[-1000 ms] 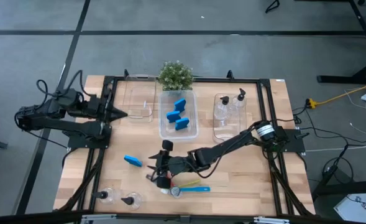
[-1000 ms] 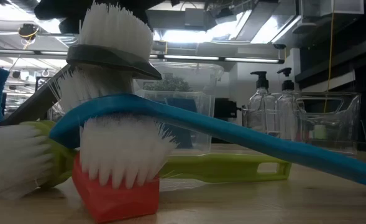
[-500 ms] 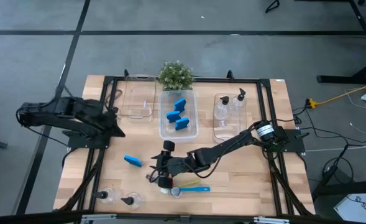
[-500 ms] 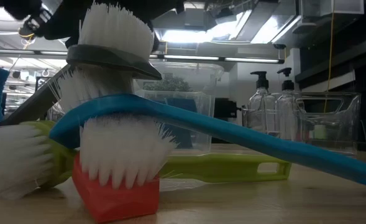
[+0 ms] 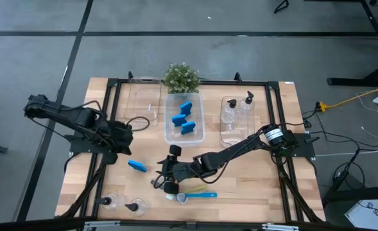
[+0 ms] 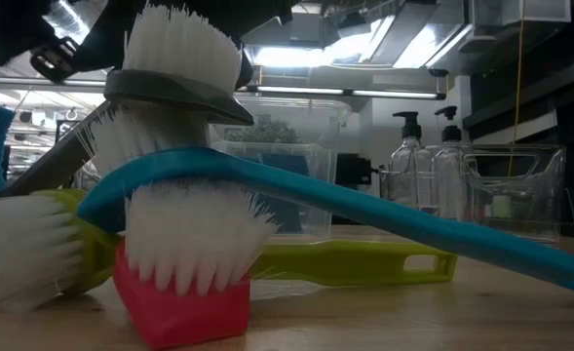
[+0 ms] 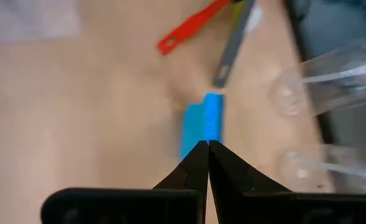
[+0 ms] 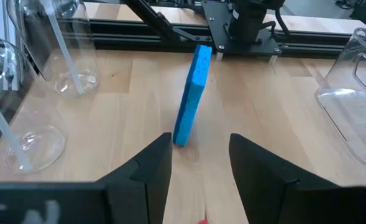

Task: Pick & Place Kitchen Sink Supplies
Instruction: Put the blue sponge into the middle transparent bin

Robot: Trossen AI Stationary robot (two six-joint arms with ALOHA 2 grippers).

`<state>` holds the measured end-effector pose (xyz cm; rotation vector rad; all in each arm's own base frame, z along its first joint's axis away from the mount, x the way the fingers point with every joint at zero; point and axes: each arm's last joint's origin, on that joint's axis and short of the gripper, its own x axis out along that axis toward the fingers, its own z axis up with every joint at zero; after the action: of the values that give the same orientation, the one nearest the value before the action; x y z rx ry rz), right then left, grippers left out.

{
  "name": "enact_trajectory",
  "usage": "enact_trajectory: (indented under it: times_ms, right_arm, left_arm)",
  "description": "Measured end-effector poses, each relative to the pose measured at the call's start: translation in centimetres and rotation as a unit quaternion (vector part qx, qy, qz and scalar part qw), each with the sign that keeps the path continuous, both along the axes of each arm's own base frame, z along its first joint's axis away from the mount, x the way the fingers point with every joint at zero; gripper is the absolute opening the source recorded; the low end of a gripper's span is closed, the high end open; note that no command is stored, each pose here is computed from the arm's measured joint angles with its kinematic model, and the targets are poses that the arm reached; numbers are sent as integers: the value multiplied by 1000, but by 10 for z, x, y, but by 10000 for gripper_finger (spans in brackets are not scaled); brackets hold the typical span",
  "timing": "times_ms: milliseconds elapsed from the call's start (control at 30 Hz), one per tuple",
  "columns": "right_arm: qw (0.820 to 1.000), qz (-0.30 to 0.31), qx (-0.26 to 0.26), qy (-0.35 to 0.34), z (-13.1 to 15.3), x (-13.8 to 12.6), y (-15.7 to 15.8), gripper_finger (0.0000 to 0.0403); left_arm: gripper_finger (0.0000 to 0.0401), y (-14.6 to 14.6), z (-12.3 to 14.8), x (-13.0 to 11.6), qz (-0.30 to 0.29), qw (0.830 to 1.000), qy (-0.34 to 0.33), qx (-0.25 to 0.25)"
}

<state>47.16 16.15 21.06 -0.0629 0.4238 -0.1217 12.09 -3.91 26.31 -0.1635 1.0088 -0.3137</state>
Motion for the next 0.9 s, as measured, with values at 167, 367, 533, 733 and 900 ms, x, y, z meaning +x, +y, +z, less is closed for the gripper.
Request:
enact_trajectory:
  times_ms: [167, 367, 533, 733, 900]
  right_arm:
    - [1000, 0, -1, 3, -1, 0, 0, 159]
    - [1000, 0, -1, 4, -1, 0, 0, 159]
    - [1000, 0, -2, 4, -1, 0, 0, 159]
    - [1000, 0, -2, 5, -1, 0, 0, 159]
    - [1000, 1, -3, 8, -1, -1, 0, 159]
  left_arm:
    - [7, -6, -8, 2, -5, 997, 24, 68]
    - [7, -12, -11, 2, 14, 996, 48, 75]
    - [7, -16, -11, 0, 8, 996, 43, 84]
    - [13, -15, -11, 2, 55, 995, 40, 77]
    - [54, -14, -10, 3, 126, 989, 42, 57]
